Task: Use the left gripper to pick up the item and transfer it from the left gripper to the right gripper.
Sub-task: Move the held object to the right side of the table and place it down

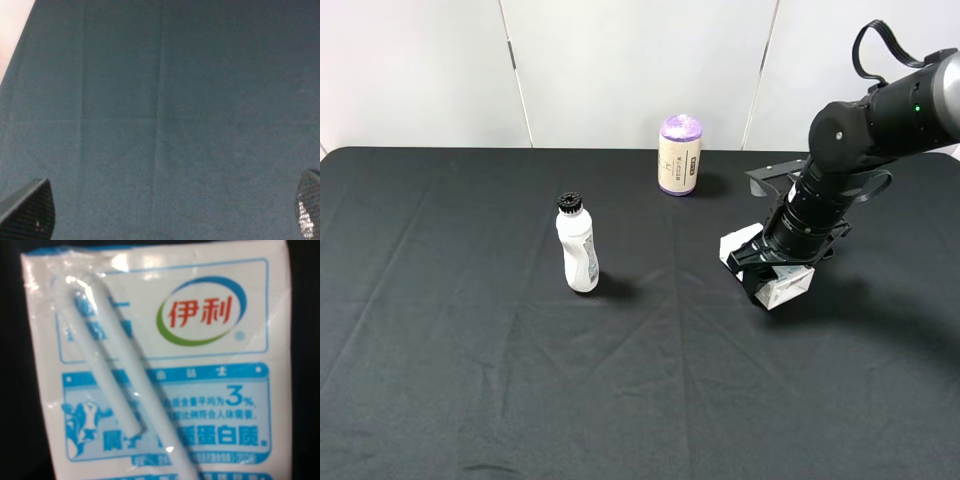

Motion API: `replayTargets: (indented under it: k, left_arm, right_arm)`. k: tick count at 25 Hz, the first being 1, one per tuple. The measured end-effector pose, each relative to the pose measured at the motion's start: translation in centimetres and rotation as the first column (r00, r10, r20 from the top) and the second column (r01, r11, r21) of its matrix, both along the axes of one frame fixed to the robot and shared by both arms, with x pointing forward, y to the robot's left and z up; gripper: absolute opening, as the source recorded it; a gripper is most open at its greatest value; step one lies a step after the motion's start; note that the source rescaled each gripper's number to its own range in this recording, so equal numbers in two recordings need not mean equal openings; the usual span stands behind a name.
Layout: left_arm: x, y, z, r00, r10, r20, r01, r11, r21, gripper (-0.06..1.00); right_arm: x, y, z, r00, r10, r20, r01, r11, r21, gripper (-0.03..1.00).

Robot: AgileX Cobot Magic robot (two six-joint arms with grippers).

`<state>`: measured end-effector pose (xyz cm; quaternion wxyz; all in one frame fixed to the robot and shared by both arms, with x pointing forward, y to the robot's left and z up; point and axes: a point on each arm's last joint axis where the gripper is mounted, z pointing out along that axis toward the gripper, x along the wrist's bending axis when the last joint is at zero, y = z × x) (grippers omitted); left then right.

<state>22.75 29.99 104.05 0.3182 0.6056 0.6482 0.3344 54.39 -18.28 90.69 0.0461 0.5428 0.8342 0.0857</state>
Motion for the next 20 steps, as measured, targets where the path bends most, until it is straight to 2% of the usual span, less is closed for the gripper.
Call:
replayTargets:
  k: [2, 3, 4, 5, 6, 8, 10, 20]
  left_arm:
    - [0.0, 0.0, 0.0, 1.0, 0.0, 0.0, 0.0, 1.0, 0.0, 0.93]
    - [0.0, 0.0, 0.0, 1.0, 0.0, 0.0, 0.0, 1.0, 0.0, 0.93]
    - [0.0, 0.0, 0.0, 1.0, 0.0, 0.0, 0.0, 1.0, 0.0, 0.93]
    - [0.0, 0.0, 0.0, 1.0, 0.0, 0.0, 0.0, 1.0, 0.0, 0.93]
    - [0.0, 0.0, 0.0, 1.0, 0.0, 0.0, 0.0, 1.0, 0.0, 0.93]
    - [0.0, 0.0, 0.0, 1.0, 0.0, 0.0, 0.0, 1.0, 0.0, 0.93]
    - [0.0, 0.0, 0.0, 1.0, 0.0, 0.0, 0.0, 1.0, 0.0, 0.93]
    - [0.0, 0.0, 0.0, 1.0, 0.0, 0.0, 0.0, 1.0, 0.0, 0.93]
  right_arm:
    - [0.0, 0.0, 0.0, 1.0, 0.0, 0.0, 0.0, 1.0, 0.001, 0.0]
    - [-0.01, 0.02, 0.0, 1.0, -0.002, -0.001, 0.002, 1.0, 0.003, 0.1]
    - [-0.02, 0.05, 0.0, 1.0, -0.011, -0.003, 0.011, 1.0, 0.008, 0.39]
    - [-0.02, 0.08, 0.01, 1.0, -0.026, -0.005, 0.026, 1.0, 0.013, 0.64]
    - [-0.04, 0.09, 0.0, 0.999, -0.035, -0.009, 0.035, 0.999, 0.015, 0.78]
    - [-0.04, 0.09, 0.0, 0.999, -0.043, -0.01, 0.043, 0.999, 0.017, 0.92]
    - [-0.04, 0.09, 0.0, 0.999, -0.046, -0.01, 0.047, 0.999, 0.018, 0.97]
    - [0.24, 0.24, 0.92, 0.998, -0.046, -0.036, 0.046, 0.999, 0.011, 1.0]
